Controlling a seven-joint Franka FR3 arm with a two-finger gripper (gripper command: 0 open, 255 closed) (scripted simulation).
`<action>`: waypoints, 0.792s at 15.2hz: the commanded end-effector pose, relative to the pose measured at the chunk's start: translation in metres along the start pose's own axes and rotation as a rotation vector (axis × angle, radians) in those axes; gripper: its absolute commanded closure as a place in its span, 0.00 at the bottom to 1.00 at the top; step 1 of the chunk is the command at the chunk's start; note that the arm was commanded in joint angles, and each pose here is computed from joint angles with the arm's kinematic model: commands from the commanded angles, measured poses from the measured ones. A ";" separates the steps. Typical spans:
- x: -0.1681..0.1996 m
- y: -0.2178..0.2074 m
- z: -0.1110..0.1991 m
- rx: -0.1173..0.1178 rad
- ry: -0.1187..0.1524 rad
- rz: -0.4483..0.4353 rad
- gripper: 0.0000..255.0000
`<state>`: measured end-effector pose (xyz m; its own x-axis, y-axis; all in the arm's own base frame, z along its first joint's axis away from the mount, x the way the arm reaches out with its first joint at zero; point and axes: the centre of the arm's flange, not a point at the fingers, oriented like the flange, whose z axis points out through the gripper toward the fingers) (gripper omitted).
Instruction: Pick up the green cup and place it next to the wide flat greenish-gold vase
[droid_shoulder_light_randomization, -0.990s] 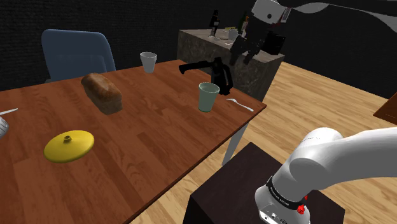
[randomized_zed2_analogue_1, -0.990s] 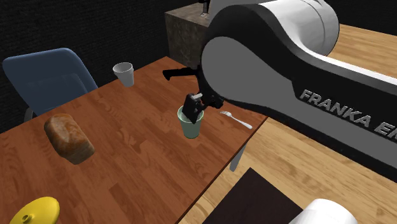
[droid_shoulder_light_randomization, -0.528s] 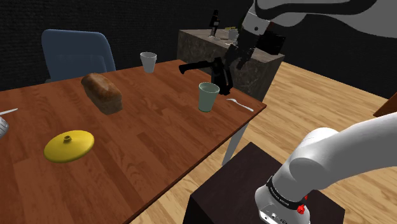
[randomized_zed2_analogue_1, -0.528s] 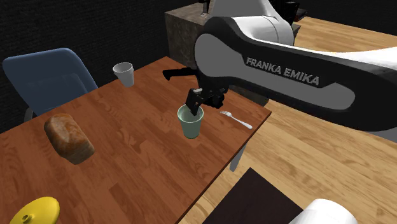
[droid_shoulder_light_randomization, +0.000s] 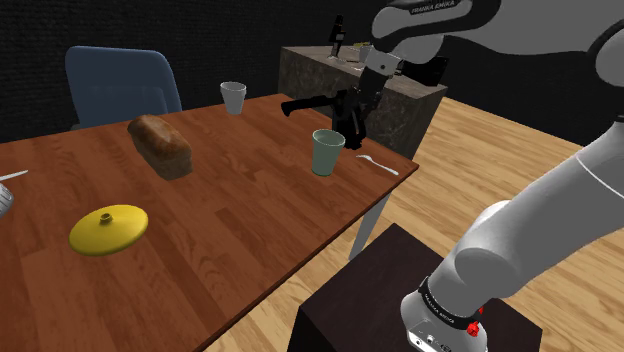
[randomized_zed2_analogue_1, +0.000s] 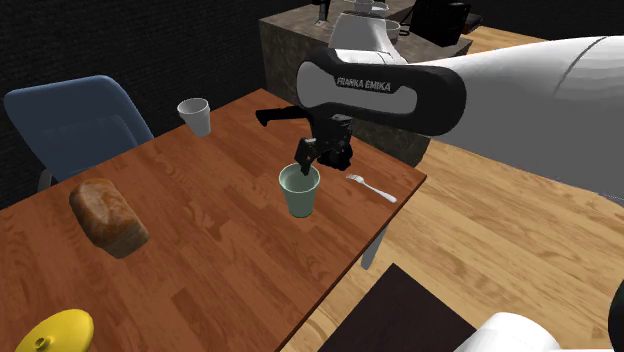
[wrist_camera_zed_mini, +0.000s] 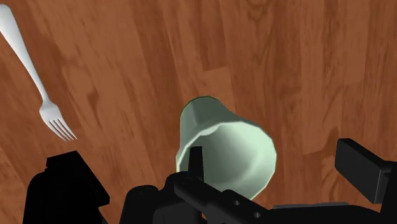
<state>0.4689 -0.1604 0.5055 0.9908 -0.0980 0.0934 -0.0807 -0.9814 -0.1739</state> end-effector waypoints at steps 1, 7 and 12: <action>0.017 0.017 0.017 0.016 -0.012 0.004 0.00; 0.062 0.068 0.070 0.064 -0.049 0.016 0.00; 0.077 0.084 0.101 0.080 -0.062 0.020 0.00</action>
<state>0.5477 -0.2339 0.4050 0.9941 -0.1045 0.0291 -0.0939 -0.9631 -0.2522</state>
